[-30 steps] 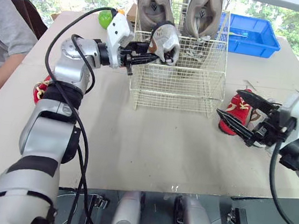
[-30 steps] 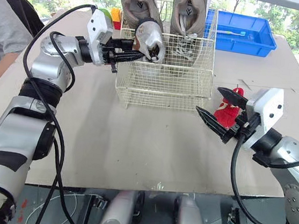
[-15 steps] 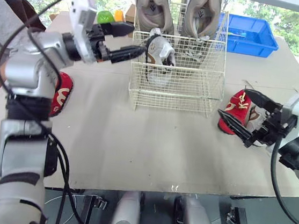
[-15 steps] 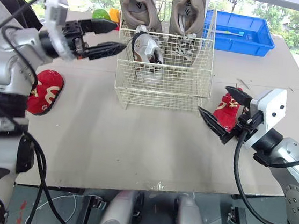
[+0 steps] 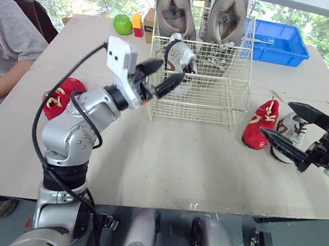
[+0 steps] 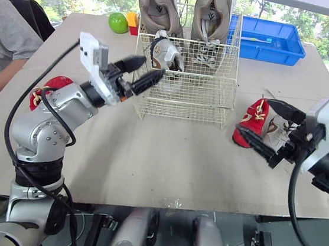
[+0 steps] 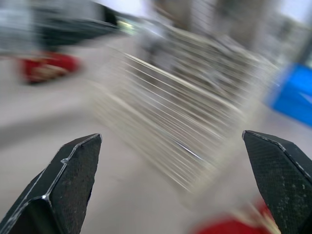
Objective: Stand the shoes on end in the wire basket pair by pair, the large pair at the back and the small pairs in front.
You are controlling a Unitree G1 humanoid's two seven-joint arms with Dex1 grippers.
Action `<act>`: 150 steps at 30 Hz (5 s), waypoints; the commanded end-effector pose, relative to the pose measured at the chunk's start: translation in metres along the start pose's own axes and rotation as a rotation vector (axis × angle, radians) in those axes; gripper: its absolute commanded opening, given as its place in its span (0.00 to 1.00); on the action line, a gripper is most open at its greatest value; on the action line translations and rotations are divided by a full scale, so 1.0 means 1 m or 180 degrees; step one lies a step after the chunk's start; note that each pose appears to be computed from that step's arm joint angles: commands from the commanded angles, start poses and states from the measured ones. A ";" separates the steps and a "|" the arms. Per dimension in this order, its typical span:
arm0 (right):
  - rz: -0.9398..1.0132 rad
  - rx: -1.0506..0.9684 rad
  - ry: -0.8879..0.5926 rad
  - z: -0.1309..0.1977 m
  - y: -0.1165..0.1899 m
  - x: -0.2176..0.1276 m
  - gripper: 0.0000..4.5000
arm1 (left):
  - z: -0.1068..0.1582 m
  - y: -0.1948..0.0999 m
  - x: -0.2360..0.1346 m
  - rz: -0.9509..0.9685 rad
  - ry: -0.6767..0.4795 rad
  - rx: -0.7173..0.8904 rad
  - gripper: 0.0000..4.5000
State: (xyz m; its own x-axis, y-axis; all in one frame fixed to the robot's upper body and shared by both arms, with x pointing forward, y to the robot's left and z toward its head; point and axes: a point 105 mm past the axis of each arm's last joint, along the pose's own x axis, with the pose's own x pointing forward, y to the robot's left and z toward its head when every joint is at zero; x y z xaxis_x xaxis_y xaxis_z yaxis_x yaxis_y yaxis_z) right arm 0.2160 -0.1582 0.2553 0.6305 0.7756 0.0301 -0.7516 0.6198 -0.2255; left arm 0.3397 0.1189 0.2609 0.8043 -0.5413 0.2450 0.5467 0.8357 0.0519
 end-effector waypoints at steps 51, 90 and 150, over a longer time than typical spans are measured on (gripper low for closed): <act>0.0281 -0.0178 -0.0378 0.003 0.028 0.036 1.00 | 0.030 0.041 0.039 -0.0592 -0.0764 0.1660 0.01; -0.0750 -0.0084 0.0299 -0.034 -0.015 0.011 1.00 | 0.027 0.056 -0.018 -0.0759 -0.0275 0.0214 0.80; -0.2166 -0.0569 -0.1613 0.078 -0.115 0.101 0.01 | -0.047 -0.077 -0.071 -0.1848 0.0296 -0.0841 0.81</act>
State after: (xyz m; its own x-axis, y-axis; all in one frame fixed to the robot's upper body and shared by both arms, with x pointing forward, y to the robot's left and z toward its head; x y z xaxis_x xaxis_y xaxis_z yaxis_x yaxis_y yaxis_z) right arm 0.3568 -0.1417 0.3421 0.8109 0.2995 0.5028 -0.2916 0.9517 -0.0965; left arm 0.2515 0.0848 0.1789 0.3512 -0.9290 0.1168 0.9298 0.3314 -0.1599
